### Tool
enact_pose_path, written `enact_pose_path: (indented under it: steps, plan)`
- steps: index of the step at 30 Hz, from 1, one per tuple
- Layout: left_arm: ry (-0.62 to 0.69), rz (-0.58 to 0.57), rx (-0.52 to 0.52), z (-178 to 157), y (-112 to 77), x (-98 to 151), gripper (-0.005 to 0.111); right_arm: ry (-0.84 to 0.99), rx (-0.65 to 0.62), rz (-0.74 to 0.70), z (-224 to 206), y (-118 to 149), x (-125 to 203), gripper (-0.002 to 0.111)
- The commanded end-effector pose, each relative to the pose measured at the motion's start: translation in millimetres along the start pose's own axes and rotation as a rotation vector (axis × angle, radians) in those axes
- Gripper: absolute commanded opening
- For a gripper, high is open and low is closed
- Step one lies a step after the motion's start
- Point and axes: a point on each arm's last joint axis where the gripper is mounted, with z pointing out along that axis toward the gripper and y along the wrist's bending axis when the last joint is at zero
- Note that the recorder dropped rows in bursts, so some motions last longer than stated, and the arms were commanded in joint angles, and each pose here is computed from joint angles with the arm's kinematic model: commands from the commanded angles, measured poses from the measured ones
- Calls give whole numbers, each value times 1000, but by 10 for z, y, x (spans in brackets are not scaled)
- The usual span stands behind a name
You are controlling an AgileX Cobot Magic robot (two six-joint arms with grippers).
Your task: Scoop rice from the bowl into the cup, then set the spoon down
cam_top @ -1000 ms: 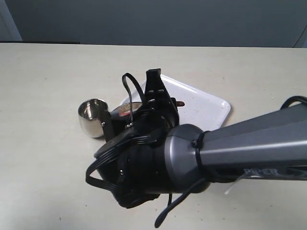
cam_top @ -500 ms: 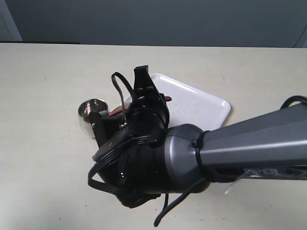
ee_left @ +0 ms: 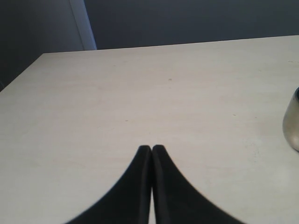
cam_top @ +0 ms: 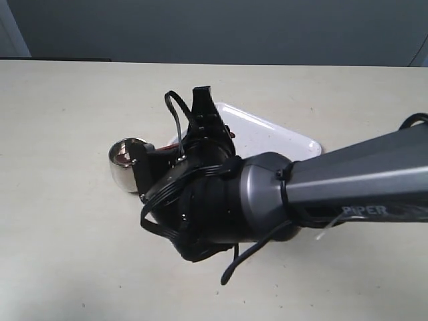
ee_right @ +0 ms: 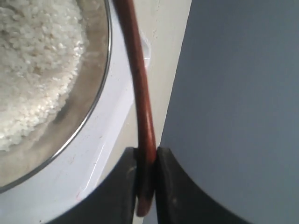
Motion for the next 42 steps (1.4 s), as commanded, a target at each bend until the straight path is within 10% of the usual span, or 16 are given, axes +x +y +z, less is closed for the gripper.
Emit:
enact_pose_path:
  steps: [1, 42]
  plan:
    - [-20, -7, 1, -7, 1, -38, 1, -50, -7, 16, -3, -40, -21, -1]
    - [-17, -7, 1, -7, 1, -36, 1, -86, -231, 222, 208, -108, 22, -1]
